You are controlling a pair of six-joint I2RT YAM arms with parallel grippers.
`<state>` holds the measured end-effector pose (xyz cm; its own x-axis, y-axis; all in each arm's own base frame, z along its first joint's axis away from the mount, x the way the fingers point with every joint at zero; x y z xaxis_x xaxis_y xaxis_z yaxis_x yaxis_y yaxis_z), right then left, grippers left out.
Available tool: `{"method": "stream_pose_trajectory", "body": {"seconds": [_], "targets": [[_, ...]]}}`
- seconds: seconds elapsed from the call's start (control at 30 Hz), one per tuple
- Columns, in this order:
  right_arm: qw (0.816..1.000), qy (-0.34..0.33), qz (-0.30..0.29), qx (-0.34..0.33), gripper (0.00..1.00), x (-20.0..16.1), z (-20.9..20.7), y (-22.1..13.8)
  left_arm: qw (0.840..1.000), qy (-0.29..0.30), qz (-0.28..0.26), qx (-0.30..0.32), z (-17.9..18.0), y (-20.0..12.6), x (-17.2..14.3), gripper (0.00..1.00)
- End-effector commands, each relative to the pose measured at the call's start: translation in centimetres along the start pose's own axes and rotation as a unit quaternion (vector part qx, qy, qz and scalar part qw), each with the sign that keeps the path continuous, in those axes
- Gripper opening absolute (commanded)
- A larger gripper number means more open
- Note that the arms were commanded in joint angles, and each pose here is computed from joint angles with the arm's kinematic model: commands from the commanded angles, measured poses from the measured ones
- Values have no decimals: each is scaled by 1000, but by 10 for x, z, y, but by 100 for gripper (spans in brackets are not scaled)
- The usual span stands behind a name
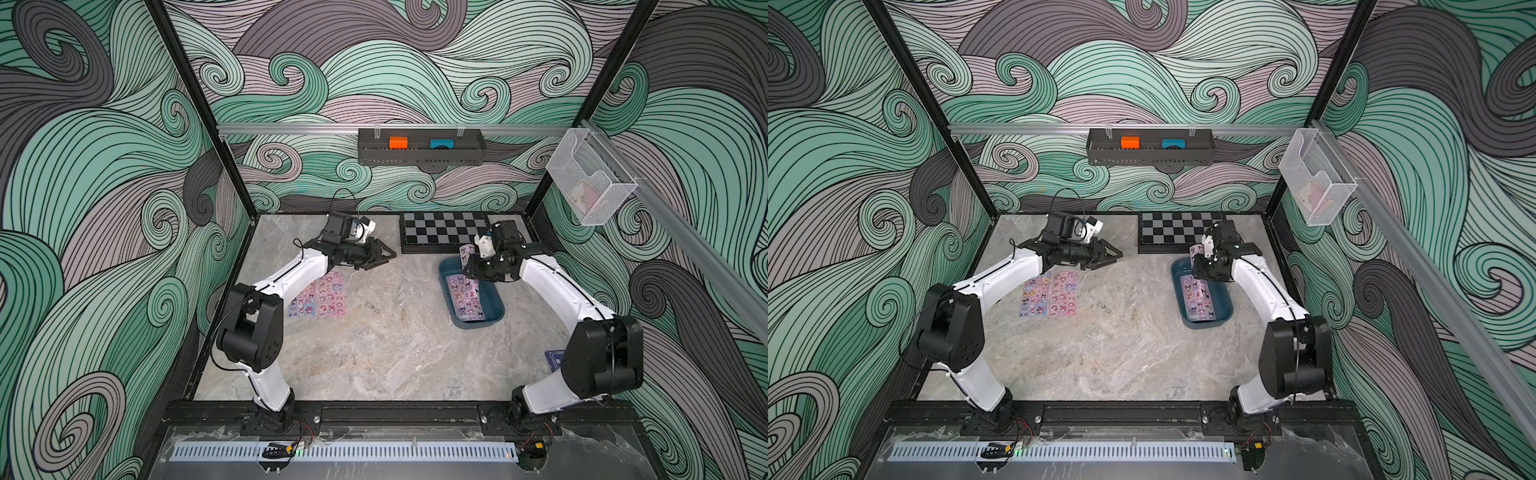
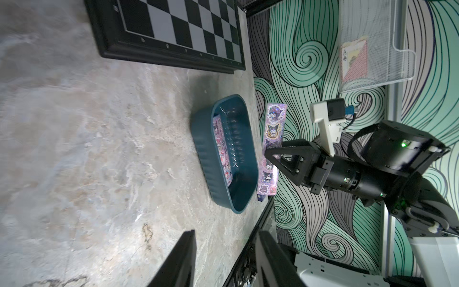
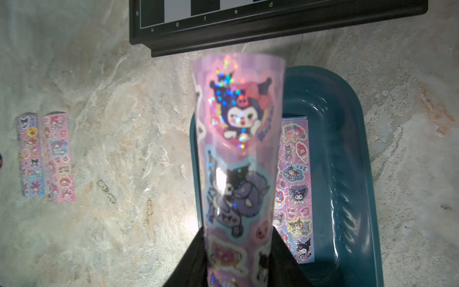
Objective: Take the stickers out of the storage box
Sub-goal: Pick up the sticker from the storage box.
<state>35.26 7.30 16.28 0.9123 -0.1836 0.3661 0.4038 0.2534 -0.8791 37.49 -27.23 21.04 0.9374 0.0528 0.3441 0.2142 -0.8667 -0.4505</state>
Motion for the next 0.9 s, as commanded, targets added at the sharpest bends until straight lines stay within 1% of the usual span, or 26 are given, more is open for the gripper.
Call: {"method": "stream_pose_trajectory", "body": {"seconds": [0.0, 0.17, 0.27, 0.4, 0.6, 0.87], "targets": [[999, 27, 0, 32, 38, -3, 10, -12, 998, 20, 21, -60, -28, 20, -2, 44], [998, 37, -14, 54, 38, -14, 14, -20, 992, 38, 66, -97, -49, 54, -23, 43], [996, 35, -17, 78, 38, -13, 21, -26, 987, 44, 90, -127, -63, 73, -34, 43], [992, 36, -26, 119, 38, -8, 35, -32, 981, 54, 101, -157, -76, 91, -42, 43], [979, 50, -34, 196, 38, -3, 57, -38, 973, 59, 123, -188, -90, 109, -54, 42], [977, 51, -48, 203, 38, -2, 59, -48, 970, 59, 134, -194, -95, 118, -60, 41]]}}
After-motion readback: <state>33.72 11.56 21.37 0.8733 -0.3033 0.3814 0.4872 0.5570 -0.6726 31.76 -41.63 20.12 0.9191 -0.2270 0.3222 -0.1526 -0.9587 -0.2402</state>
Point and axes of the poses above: each gripper's point midway between its finger pads, its own y axis out along the fingers, its own z axis along the line the jaws close on, x = y × z, the point moved 2 cm from there along -y, back along the fingers, and after that the axes turned 3 degrees about y, right-handed, at the moved point
